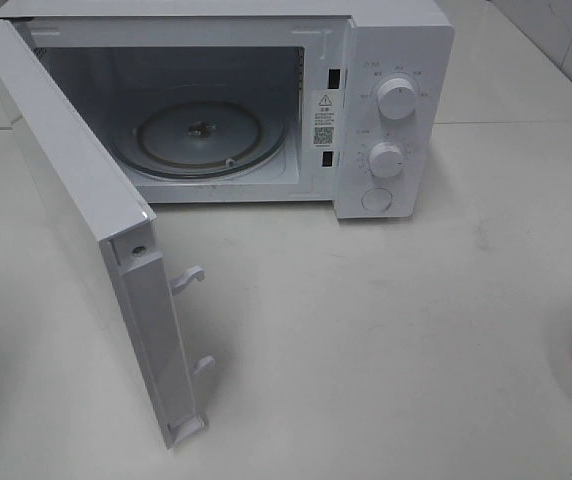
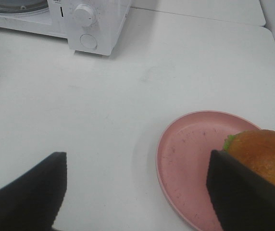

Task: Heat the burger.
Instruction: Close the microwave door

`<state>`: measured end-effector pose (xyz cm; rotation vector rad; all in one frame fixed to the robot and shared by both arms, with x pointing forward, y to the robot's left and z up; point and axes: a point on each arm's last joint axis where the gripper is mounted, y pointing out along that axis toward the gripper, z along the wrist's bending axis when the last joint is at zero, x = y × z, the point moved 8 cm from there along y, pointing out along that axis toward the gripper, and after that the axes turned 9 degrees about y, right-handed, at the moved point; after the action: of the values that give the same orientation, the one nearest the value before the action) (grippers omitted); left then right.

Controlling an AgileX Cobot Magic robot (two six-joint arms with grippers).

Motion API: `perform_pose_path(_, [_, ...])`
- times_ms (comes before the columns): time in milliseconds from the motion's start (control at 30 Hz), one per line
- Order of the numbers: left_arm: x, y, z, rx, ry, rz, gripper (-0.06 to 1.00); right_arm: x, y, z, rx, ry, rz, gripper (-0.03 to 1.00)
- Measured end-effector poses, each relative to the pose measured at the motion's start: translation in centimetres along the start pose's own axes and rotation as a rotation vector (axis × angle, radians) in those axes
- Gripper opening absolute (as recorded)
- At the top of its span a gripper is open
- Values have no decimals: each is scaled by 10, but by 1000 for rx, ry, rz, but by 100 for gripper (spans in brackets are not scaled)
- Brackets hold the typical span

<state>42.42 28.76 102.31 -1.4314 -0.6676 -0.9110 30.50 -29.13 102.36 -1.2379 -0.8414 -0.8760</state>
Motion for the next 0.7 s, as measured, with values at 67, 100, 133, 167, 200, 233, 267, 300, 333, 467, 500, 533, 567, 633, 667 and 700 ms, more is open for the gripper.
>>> perform_pose_path(67, [2,15,4,16,0,-18,1,0,0,0,0,0,0,76])
perform_pose_path(100, [0,24,5,22,-4,-21,0,0,0,0,0,0,0,76])
perform_pose_path(133, [0,24,5,22,-4,-21,0,0,0,0,0,0,0,76])
perform_pose_path(167, [-5,39,8,35,-4,-28,0,0,0,0,0,0,0,76])
perform_pose_path(200, [-7,46,9,41,-5,-29,0,0,0,0,0,0,0,76])
perform_pose_path(233, [-7,46,9,41,-5,-29,0,0,0,0,0,0,0,76])
perform_pose_path(267, [-12,59,13,62,5,-43,0,0,0,0,0,0,0,76])
perform_pose_path(300, [-13,63,15,75,7,-59,0,0,0,0,0,0,0,76])
perform_pose_path(333, [-13,63,15,75,7,-59,0,0,0,0,0,0,0,76])
perform_pose_path(467, [-13,80,27,146,21,-159,0,0,0,0,0,0,0,76])
perform_pose_path(500, [-12,83,29,160,34,-183,0,0,0,0,0,0,0,76])
perform_pose_path(533, [-12,83,29,160,34,-183,0,0,0,0,0,0,0,76])
perform_pose_path(567, [-16,88,30,177,66,-215,0,0,0,0,0,0,0,76])
perform_pose_path(633, [-17,90,30,181,81,-235,0,0,0,0,0,0,0,76])
perform_pose_path(667, [-19,94,28,176,89,-259,0,0,0,0,0,0,0,76])
perform_pose_path(700, [-22,97,27,167,88,-256,0,0,0,0,0,0,0,76])
